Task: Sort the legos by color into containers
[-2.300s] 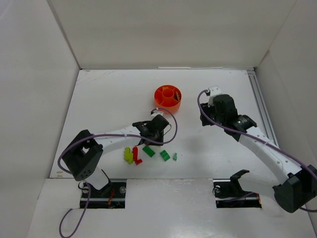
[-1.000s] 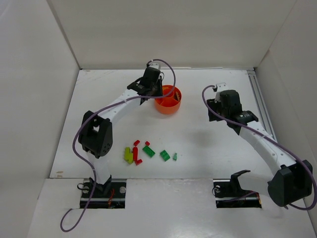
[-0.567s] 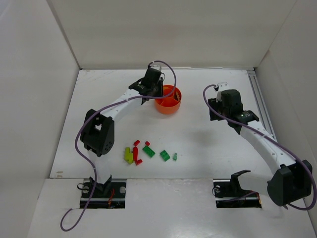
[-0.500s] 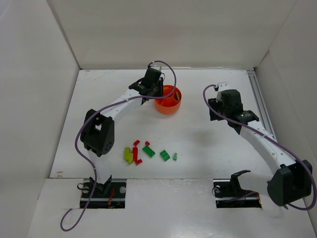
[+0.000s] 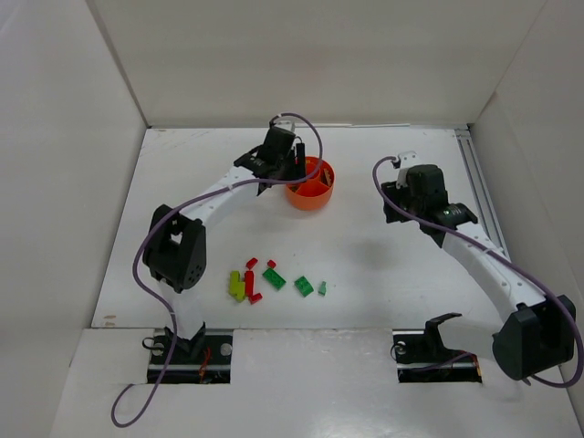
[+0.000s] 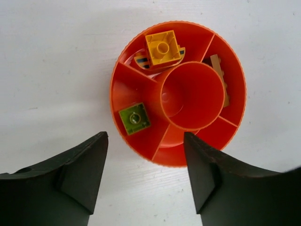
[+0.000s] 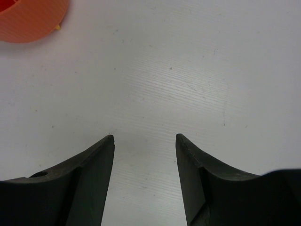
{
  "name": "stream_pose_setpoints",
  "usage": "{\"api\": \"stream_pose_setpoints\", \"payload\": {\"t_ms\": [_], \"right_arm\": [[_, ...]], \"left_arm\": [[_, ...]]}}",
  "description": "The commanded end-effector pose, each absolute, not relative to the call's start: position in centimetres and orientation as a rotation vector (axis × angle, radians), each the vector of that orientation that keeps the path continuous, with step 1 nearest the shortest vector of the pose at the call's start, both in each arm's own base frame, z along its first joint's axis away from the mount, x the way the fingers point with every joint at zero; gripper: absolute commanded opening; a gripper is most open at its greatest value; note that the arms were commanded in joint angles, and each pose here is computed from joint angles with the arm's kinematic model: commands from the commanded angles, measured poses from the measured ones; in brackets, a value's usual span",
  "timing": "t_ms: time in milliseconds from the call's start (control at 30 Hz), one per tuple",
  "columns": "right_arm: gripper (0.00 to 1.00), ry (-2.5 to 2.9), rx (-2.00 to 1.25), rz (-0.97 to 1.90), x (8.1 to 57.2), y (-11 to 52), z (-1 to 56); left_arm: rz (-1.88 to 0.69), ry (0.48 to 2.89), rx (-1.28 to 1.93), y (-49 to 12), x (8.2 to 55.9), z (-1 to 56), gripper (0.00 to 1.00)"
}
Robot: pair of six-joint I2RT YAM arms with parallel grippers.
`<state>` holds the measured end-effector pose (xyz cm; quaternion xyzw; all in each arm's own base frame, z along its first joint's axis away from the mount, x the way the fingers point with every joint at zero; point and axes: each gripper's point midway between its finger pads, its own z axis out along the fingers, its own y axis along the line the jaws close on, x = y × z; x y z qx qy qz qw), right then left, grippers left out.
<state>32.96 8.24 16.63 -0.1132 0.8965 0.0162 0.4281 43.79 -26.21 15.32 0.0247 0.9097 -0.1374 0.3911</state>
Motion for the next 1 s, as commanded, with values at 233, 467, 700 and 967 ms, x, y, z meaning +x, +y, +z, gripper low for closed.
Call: {"api": "stream_pose_setpoints", "payload": {"t_ms": [233, 467, 700, 967], "right_arm": [[0.63, 2.029, -0.556, 0.160, 31.7, 15.8, 21.4], [0.63, 1.944, -0.891, 0.293, 26.7, 25.9, 20.3], [0.63, 1.759, -1.191, 0.514, 19.1, 37.6, 19.7], [0.61, 1.780, -1.252, 0.636, 14.1, 46.6, 16.0]], "left_arm": [[-0.398, 2.217, -0.181, -20.5, 37.0, 20.7, 0.99], [-0.317, 2.283, -0.511, -14.5, 29.5, 17.8, 1.00], [-0.304, 2.176, -0.819, -8.7, 23.8, 19.4, 1.00], [-0.314, 2.029, -1.007, -5.4, 21.0, 21.7, 1.00]]}}
